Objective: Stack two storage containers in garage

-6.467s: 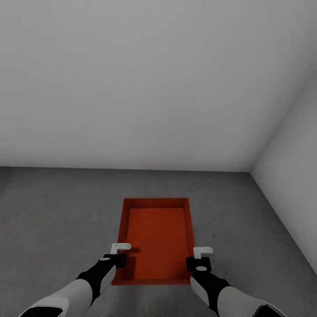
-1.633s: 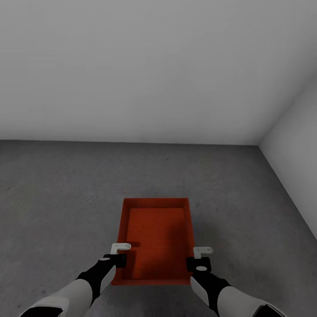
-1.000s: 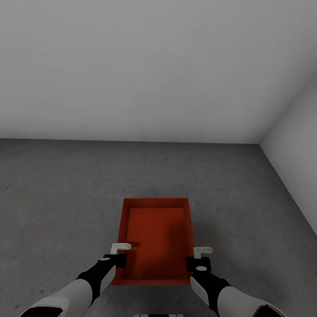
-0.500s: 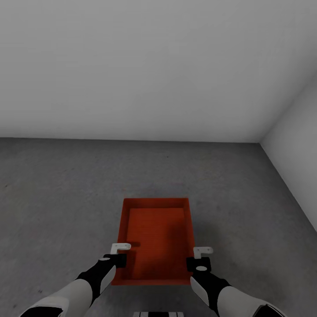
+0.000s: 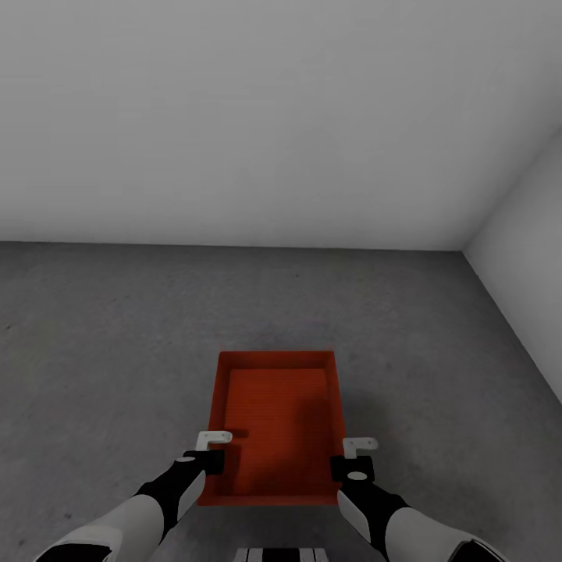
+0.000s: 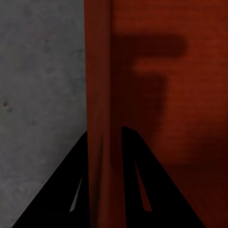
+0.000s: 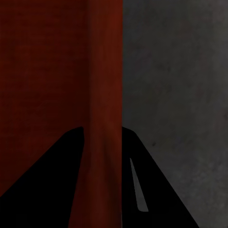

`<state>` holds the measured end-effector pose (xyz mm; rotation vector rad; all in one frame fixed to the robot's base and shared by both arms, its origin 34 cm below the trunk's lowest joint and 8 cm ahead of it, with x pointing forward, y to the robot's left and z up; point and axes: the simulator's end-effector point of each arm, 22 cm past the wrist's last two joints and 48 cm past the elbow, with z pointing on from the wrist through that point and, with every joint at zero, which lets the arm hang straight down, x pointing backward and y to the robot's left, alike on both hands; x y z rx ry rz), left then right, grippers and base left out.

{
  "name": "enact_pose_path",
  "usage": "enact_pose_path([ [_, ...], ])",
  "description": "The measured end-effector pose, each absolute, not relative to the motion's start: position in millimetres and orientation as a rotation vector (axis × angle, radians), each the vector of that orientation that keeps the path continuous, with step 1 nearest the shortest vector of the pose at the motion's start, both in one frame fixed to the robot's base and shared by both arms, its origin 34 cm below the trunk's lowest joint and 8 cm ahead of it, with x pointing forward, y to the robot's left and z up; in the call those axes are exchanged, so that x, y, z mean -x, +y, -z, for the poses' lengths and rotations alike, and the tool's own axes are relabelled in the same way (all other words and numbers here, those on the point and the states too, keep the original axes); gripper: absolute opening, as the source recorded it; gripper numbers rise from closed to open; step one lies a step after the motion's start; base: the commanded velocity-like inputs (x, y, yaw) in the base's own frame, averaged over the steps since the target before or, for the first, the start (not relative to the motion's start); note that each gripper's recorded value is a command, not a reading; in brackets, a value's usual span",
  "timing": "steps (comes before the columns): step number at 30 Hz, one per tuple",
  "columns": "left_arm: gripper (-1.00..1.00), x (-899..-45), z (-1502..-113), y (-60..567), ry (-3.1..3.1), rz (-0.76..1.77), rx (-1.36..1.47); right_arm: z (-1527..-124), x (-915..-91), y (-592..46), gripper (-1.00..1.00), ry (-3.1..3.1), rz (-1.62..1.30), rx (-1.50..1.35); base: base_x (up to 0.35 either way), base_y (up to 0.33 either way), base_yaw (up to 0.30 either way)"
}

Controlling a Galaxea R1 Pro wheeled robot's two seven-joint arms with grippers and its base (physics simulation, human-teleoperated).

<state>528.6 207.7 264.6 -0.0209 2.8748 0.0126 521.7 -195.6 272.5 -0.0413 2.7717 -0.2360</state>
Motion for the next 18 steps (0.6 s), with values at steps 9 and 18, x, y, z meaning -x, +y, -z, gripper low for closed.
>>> enact_pose_path([
  [9,-1.0,-528,-258,208,2.874,-0.012,0.021,-266,-521,-196,-1.0,2.771,0.236,0.042,0.0,0.0,0.0],
  [18,-1.0,-525,-244,208,2.874,-0.013,0.021,-252,-518,-196,-1.0,2.771,0.236,0.041,0.0,0.0,0.0],
])
